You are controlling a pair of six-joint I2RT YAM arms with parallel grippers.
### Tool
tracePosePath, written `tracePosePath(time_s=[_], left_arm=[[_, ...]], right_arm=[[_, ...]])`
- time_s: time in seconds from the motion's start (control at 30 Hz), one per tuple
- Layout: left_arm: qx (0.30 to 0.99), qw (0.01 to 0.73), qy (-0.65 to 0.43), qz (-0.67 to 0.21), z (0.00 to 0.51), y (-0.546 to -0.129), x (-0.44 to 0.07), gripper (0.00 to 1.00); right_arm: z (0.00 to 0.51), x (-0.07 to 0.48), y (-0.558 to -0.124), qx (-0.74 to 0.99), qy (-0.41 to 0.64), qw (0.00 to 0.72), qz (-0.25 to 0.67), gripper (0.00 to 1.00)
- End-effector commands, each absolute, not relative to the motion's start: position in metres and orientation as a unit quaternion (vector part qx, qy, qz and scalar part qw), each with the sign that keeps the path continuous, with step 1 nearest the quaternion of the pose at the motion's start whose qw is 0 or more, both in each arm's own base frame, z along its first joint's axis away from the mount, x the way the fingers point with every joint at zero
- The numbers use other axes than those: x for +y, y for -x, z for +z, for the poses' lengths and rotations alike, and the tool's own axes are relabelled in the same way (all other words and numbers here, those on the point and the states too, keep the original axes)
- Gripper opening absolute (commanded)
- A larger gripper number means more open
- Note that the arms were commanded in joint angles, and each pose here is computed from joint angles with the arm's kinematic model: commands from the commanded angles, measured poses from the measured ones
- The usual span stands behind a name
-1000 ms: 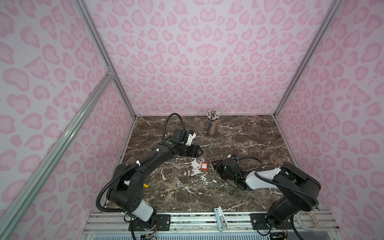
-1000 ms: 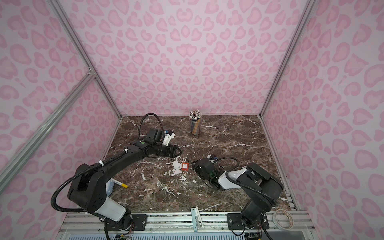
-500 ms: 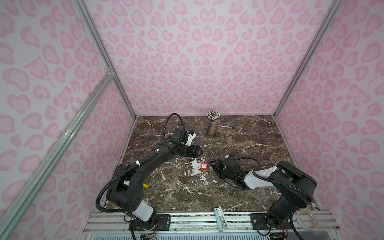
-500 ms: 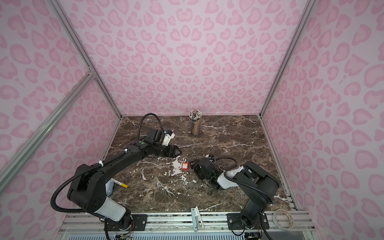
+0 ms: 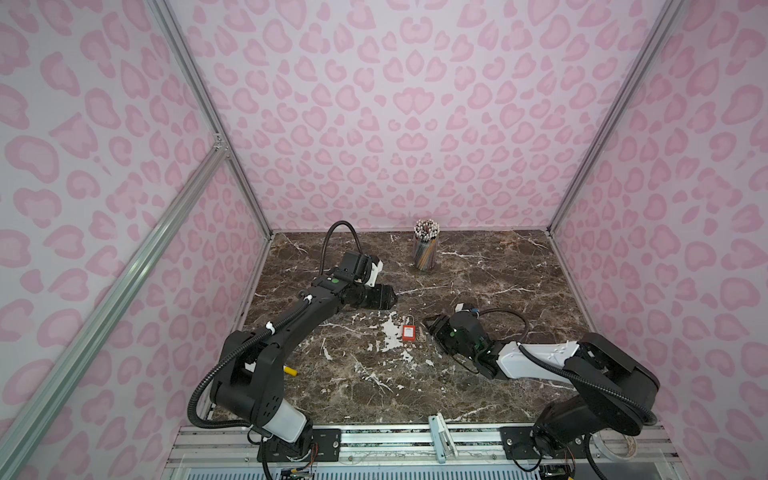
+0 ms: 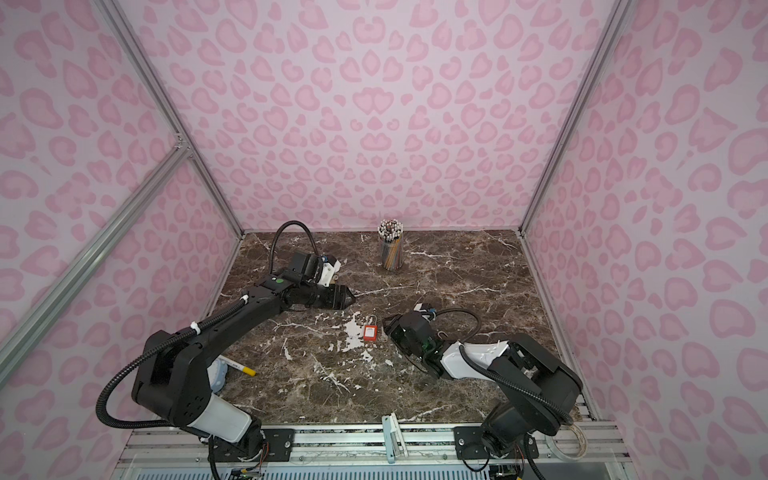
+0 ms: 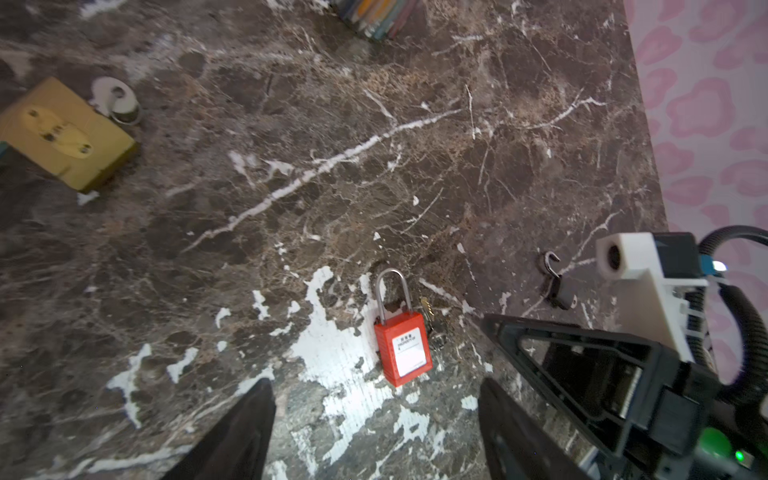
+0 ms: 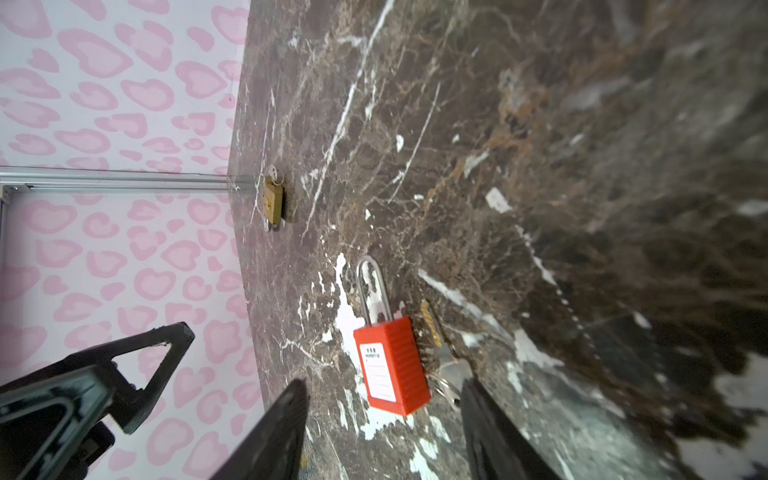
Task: Lock with the key
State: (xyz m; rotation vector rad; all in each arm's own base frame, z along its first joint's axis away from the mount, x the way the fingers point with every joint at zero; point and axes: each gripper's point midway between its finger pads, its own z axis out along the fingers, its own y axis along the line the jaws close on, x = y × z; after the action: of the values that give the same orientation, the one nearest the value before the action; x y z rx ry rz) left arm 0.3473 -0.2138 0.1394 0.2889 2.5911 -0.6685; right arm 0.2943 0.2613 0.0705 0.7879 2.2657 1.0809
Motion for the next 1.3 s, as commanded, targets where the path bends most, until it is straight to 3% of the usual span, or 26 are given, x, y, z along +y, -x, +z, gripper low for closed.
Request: tracePosePath(time_s=[0.0,0.23,0.4,0.77,0.93,1.27], left_arm=[[0.957,0.215,-0.084,-0.177,0.127,-0.356,-0.189,0.80],[0.970,0.201,-0.043,-0.128,0.105,-0.388,-0.156,0.80],[0.974,0.163,-0.002,-0.158,0.084,-0.418,-0.147,0.80],[0.974,0.176,0.025,-0.138,0.064,-0.489,-0.126,0.80],[0.975,0.174,0.027,-0.134,0.051,-0.502,-0.122,0.80],[0.964,0.168,0.012,-0.207,0.041,-0.517,-0.149,0.79]], right_arm=[[0.067,0.246,-0.295,0.856,-0.264,0.271,0.353,0.61],[0.087,0.216,-0.307,0.860,-0.249,0.293,0.334,0.61],[0.093,0.197,-0.309,0.855,-0.262,0.299,0.334,0.61],[0.102,0.161,-0.310,0.841,-0.299,0.311,0.327,0.61],[0.106,0.151,-0.314,0.833,-0.309,0.313,0.336,0.61],[0.105,0.148,-0.316,0.832,-0.310,0.310,0.339,0.61]])
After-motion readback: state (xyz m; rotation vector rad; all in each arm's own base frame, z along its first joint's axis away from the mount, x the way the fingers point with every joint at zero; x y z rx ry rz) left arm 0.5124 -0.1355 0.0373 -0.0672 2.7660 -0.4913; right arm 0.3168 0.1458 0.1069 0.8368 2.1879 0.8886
